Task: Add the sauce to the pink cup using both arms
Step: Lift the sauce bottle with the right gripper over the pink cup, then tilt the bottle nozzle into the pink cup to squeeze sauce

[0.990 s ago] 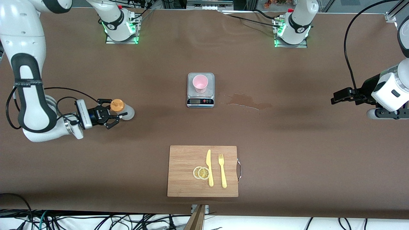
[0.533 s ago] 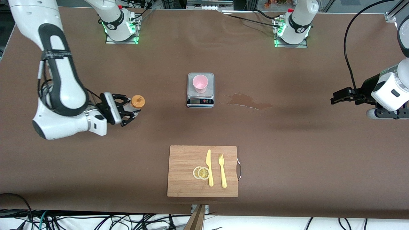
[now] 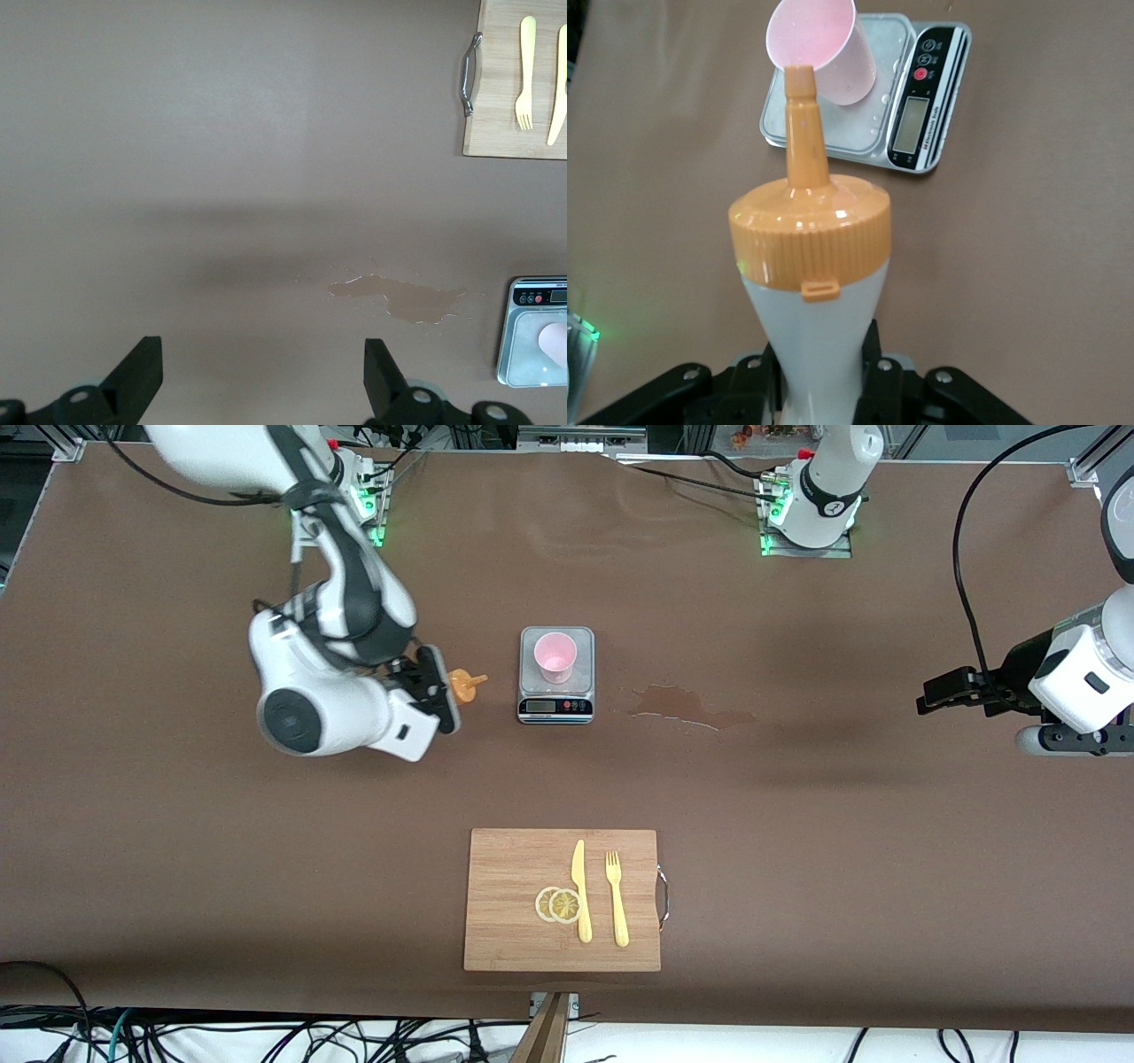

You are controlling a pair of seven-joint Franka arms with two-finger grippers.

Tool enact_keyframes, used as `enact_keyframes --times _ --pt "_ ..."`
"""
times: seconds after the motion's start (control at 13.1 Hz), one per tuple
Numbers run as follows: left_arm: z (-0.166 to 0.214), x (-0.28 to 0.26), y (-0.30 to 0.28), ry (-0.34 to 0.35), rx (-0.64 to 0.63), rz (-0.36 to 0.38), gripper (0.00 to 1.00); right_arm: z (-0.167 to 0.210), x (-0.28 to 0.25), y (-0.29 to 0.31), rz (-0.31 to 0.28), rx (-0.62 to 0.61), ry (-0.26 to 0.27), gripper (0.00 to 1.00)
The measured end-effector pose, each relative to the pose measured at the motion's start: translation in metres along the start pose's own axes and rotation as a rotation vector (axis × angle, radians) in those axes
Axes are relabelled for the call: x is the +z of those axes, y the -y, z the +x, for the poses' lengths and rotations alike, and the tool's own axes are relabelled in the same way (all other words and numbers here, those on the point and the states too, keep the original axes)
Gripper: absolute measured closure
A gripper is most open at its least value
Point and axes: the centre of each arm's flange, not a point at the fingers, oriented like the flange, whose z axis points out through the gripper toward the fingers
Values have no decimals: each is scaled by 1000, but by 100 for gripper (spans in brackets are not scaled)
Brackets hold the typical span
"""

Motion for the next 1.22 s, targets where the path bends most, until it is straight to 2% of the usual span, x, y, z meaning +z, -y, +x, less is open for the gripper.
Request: enact_keyframes --times 0.3,0.46,0.84,1.22 --pt "0 0 0 0 -1 0 0 66 33 22 -27 110 237 67" --pt "0 0 0 0 -1 0 0 95 49 34 -62 167 331 67" --pt "0 0 0 -1 0 0 0 146 78 59 -166 250 492 67" --pt "0 0 0 -1 0 0 0 161 97 72 -225 269 593 67"
